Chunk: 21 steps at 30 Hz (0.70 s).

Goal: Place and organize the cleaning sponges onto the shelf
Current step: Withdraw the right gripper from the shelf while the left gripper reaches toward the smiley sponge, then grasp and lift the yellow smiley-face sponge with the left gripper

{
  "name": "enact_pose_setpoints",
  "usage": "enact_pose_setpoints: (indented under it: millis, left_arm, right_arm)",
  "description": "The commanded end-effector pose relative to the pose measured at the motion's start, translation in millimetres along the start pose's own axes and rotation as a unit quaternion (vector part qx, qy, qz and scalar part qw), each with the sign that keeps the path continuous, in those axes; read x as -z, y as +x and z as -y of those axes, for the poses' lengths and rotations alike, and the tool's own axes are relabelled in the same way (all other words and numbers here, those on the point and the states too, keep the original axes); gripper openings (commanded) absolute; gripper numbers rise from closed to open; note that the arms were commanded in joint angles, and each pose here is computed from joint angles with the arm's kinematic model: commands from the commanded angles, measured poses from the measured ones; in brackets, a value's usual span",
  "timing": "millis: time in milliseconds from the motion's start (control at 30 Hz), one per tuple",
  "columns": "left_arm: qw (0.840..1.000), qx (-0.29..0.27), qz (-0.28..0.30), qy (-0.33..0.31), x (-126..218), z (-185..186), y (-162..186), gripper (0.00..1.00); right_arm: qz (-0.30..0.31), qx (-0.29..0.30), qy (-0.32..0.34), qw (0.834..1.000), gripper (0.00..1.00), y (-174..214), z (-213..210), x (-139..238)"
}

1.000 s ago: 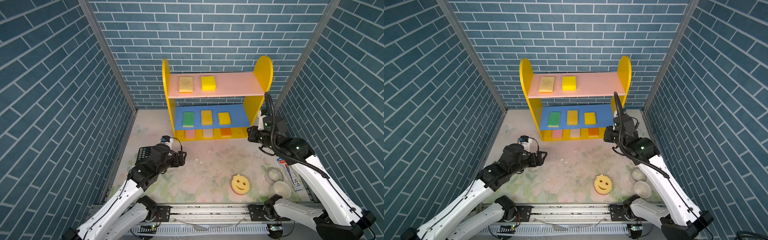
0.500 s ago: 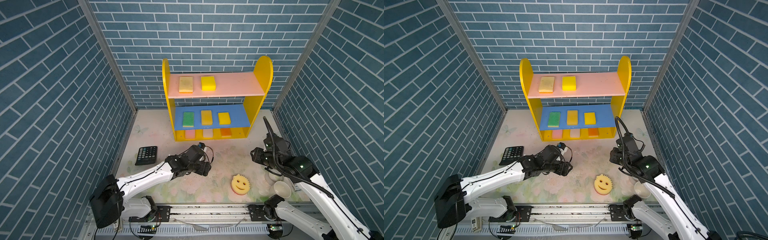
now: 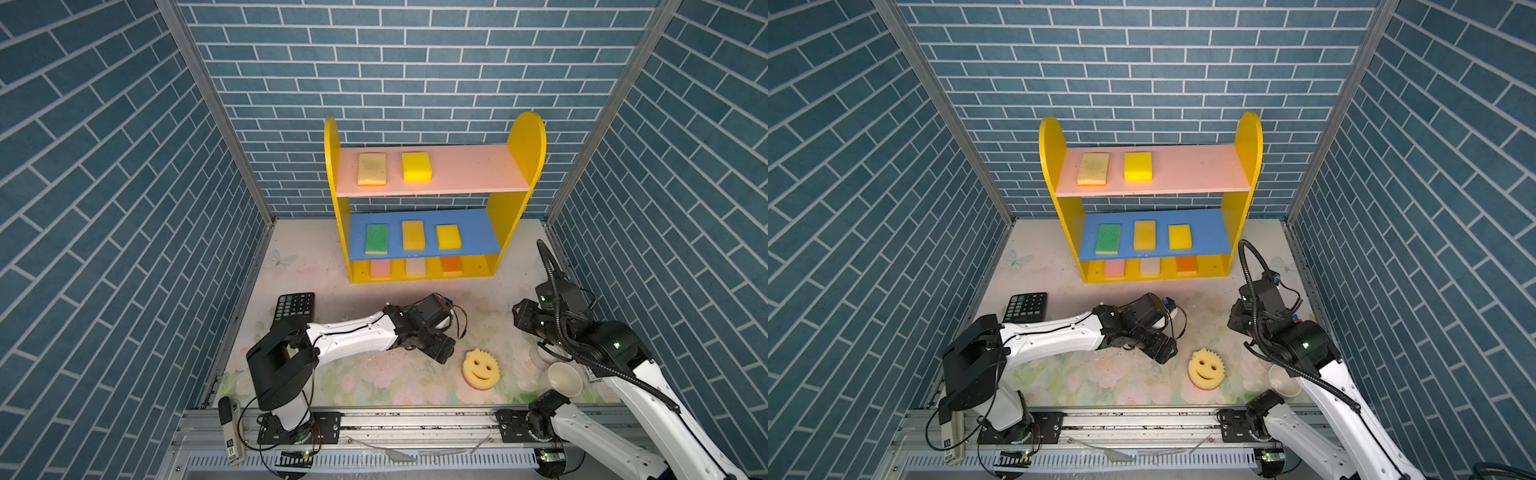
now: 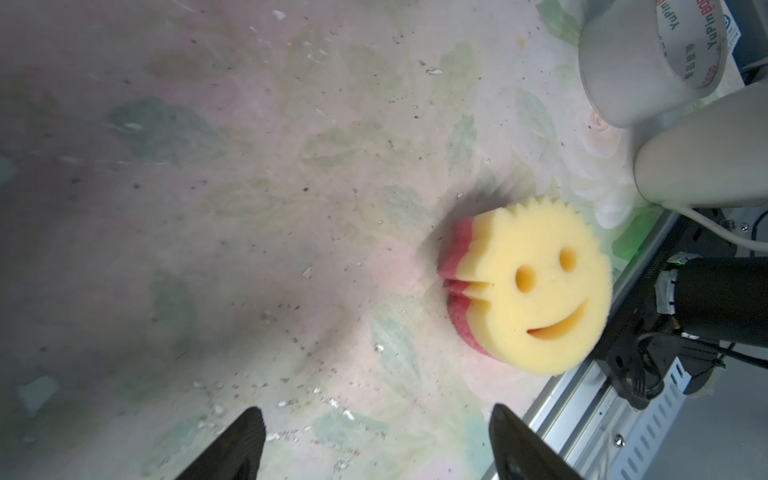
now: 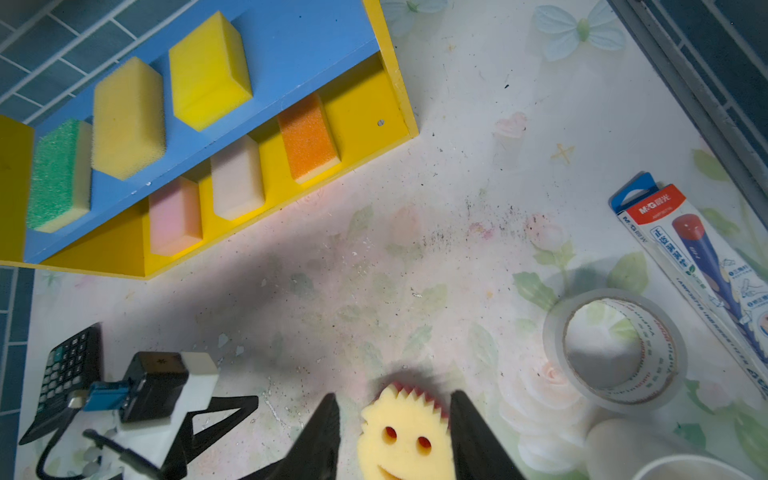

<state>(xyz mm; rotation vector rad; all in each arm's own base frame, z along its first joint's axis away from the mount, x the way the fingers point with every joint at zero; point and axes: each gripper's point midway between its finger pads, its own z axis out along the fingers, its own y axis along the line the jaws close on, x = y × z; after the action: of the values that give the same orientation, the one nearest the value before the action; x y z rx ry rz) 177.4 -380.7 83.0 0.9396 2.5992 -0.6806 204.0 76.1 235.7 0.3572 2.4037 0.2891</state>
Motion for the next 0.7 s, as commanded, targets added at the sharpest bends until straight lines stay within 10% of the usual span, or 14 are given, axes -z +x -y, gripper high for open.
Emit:
enact_pose_setpoints:
  millis: [0, 667]
  left_arm:
    - [0.999, -0.032, -0.028, 0.017, -9.8, 17.3, 8.0, 0.87]
    - [0.990, -0.104, -0.100, 0.007, -77.4, 58.2, 22.4, 0.68]
  right_arm:
    - [0.004, 0.008, 0.025, 1.000, 0.45, -2.9, 7.0, -0.9]
    - [0.008, 0.024, 0.053, 0.998, 0.46, 3.8, 24.0, -2.5]
